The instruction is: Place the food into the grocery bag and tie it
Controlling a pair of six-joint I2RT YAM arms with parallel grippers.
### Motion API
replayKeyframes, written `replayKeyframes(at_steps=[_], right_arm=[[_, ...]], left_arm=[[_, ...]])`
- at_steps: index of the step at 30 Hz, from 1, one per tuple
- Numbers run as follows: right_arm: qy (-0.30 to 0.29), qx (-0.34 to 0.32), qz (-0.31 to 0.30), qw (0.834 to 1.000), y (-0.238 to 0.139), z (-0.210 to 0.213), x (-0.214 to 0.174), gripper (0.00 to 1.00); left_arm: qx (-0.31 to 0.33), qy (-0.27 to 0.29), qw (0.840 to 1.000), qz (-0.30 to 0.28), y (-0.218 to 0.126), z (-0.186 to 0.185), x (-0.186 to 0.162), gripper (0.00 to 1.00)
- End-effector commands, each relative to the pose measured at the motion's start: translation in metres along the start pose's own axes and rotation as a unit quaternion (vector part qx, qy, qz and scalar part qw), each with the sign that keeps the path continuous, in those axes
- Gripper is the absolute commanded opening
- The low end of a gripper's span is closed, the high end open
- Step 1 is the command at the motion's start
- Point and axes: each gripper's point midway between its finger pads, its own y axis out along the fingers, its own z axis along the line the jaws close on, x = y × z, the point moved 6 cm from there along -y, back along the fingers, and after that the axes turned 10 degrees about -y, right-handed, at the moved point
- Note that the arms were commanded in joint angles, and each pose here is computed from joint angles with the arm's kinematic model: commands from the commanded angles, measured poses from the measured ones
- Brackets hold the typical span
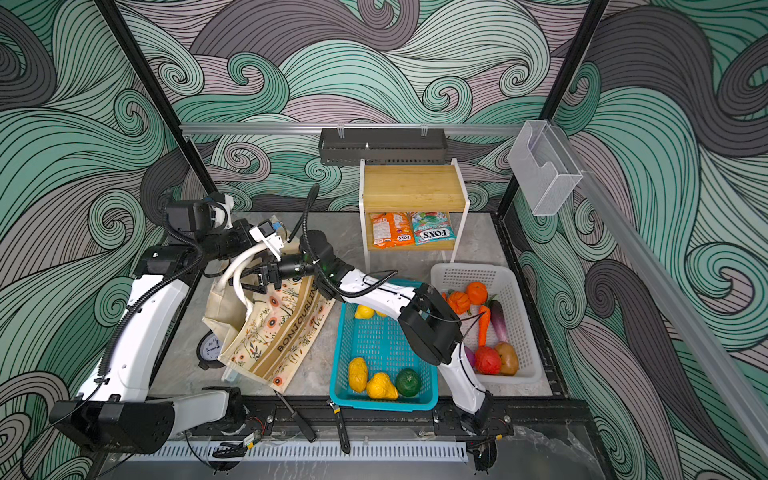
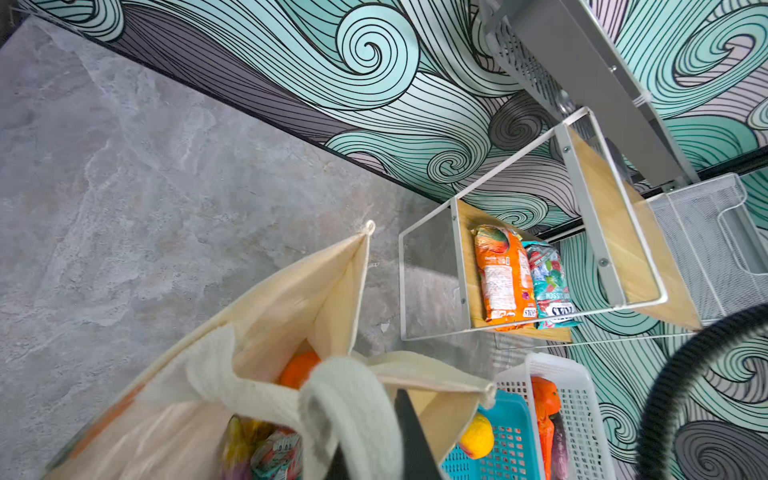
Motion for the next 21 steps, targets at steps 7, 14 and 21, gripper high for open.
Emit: replayKeyframes(at_steps=[7, 14, 21], right_arm=[[-0.105, 0.021, 0.043, 0.993, -0.002, 0.032, -0.005, 0.93], [-0.080, 0.069, 0.046, 0.993, 0.012, 0.019, -0.003, 0.91], [-0.095, 0.012, 0.046, 0.994, -0.009, 0.024, -0.004, 0.91]], left_arm=[[0.034, 0.017, 0.999, -0.024, -0.027, -0.014, 0.008, 0.02], [0.016, 0.036, 0.999, 0.031, -0.009, -0.009, -0.007, 0.33], [-0.008, 0.034, 0.999, -0.005, -0.026, -0.029, 0.012, 0.76]])
